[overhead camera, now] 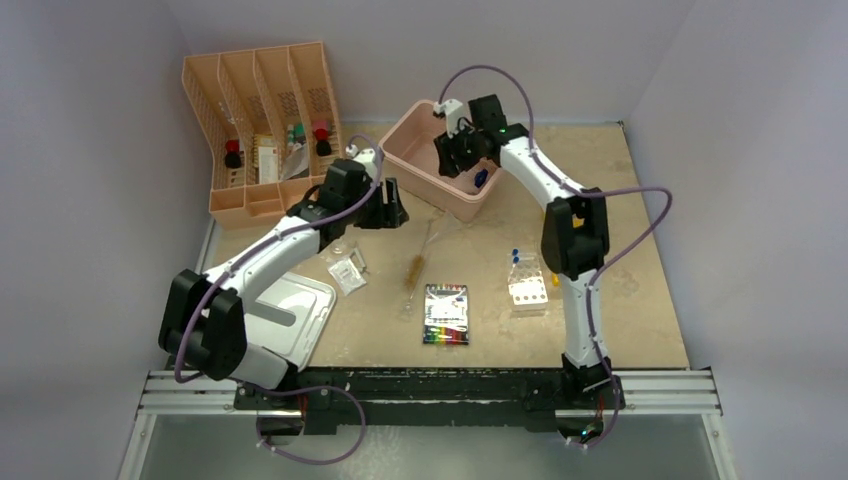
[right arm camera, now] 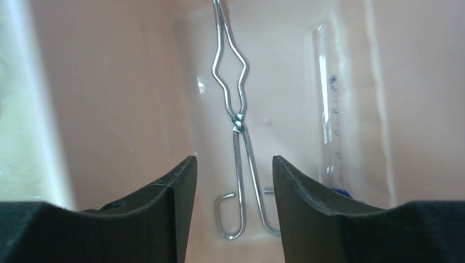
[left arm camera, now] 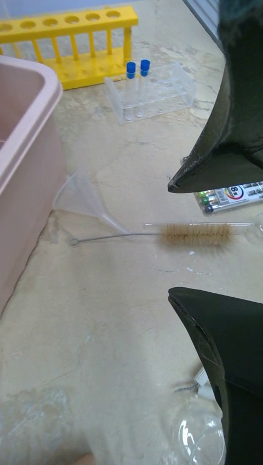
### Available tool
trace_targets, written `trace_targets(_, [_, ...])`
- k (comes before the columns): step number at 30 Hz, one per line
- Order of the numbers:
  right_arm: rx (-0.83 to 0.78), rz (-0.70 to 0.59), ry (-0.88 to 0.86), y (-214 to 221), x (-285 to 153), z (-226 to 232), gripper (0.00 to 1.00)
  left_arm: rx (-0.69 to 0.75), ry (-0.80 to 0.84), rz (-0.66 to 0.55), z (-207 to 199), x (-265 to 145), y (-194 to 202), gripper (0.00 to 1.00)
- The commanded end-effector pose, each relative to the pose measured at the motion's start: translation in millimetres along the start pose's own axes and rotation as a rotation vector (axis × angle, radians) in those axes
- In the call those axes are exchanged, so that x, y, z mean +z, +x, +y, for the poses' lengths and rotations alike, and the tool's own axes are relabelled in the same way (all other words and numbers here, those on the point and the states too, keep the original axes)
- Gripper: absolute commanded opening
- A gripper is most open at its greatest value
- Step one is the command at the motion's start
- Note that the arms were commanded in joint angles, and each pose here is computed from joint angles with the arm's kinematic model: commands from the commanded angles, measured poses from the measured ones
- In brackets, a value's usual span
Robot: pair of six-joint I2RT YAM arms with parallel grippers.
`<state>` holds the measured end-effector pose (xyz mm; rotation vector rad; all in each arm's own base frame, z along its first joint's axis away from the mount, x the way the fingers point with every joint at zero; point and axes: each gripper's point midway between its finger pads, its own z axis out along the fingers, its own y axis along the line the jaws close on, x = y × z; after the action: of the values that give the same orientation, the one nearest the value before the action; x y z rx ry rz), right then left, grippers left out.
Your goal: Organize the chemistry lab equipment
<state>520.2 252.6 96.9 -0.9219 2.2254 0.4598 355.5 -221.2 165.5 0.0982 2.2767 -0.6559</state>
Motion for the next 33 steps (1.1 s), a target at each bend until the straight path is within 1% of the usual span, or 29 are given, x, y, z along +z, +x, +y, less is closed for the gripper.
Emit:
trace_targets(1, [0.052,-0.287,0.083,-96.0,-92.4,10.3,0.56,0.035,0.046,-0.066,-22.6,10.3,-2.9,0.63])
trace_targets(3, [0.097,-0.346,0.101,-106.6,-112.4,14.5,0.56,0.038,0.055,-0.035,-28.2,22.5,9.7,0.61])
trace_targets(5, [0.147,-0.409,0.127,-117.5,-139.0,18.7,0.56,0.038,0.071,-0.001,-33.8,35.2,23.0,0.56])
trace_targets(9, [0.233,-0.503,0.133,-123.1,-174.3,31.3,0.53,0.05,0.057,0.049,-33.0,59.7,41.2,0.42])
trace_targets(13, [0.279,-0.574,0.124,-117.6,-198.5,43.8,0.51,0.065,0.016,0.112,-20.7,81.5,58.5,0.37])
trace_targets(15, [0.306,-0.578,0.116,-110.3,-204.7,49.4,0.51,0.069,0.019,0.151,-19.3,87.5,67.1,0.37])
trace_targets(19, [0.33,-0.587,0.101,-100.2,-212.3,57.7,0.5,0.079,0.003,0.179,-12.7,98.0,75.8,0.36])
trace_targets(23, [0.358,-0.569,0.11,-92.0,-212.4,58.1,0.49,0.096,-0.003,0.224,-9.6,107.7,85.2,0.31])
trace_targets(29, [0.383,-0.563,0.12,-88.4,-211.8,57.2,0.47,0.162,-0.073,0.304,3.7,113.6,96.9,0.27])
trace_targets(33, [0.407,-0.54,0.157,-82.4,-212.5,52.1,0.48,0.156,-0.111,0.346,7.6,112.8,102.8,0.24])
